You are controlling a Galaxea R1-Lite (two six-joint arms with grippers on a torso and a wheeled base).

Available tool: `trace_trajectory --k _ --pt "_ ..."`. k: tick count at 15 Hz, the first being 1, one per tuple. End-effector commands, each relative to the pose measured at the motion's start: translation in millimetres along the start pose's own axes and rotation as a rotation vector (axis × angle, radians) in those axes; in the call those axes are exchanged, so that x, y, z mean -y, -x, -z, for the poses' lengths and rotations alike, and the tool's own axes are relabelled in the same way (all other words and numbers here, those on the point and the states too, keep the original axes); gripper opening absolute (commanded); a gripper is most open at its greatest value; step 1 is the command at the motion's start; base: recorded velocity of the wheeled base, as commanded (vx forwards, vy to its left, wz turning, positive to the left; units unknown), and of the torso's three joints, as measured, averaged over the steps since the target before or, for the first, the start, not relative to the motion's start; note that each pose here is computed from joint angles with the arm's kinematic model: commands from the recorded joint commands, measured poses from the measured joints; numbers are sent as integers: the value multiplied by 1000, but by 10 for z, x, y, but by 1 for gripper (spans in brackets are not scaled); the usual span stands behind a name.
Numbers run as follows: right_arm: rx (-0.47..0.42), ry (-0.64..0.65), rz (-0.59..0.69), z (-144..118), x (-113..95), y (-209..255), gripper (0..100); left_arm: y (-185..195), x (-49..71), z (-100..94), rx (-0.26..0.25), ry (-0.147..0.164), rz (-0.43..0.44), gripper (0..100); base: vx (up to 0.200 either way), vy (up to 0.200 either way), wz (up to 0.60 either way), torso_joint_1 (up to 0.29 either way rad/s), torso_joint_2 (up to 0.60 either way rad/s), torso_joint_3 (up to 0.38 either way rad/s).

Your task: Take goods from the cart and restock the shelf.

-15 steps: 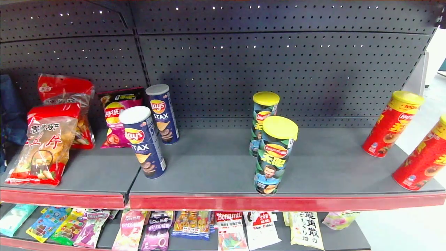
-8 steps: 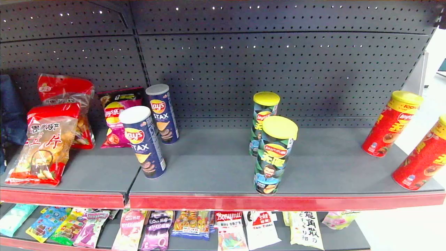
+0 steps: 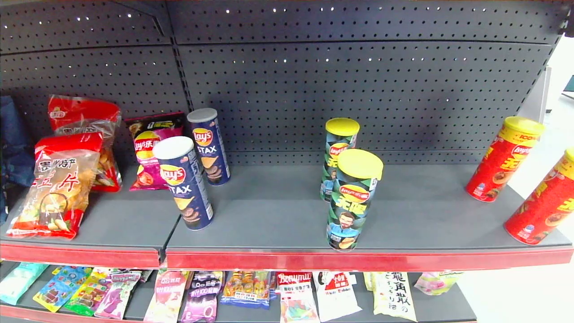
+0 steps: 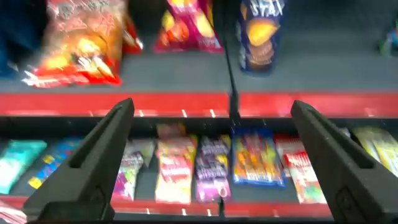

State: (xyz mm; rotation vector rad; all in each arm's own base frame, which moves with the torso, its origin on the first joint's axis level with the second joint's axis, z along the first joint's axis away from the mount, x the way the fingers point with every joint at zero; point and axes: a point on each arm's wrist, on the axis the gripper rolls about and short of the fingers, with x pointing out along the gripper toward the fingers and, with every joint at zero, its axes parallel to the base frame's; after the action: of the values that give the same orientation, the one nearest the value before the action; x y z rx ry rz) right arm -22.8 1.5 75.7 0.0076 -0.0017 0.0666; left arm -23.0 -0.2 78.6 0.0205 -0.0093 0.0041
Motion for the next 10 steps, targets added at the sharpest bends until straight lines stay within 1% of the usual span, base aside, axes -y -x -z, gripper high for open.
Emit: trace_trajectory --k 1,2,10 --pt "1 0 -1 -1 0 0 100 -3 3 28 -17 1 9 100 0 0 0 0 0 0" --pt "1 0 -1 -1 0 0 100 -2 12 28 -21 3 54 100 0 0 0 0 0 0" --pt "3 14 -6 -2 -1 0 100 -2 12 28 -21 6 52 100 0 0 0 0 0 0"
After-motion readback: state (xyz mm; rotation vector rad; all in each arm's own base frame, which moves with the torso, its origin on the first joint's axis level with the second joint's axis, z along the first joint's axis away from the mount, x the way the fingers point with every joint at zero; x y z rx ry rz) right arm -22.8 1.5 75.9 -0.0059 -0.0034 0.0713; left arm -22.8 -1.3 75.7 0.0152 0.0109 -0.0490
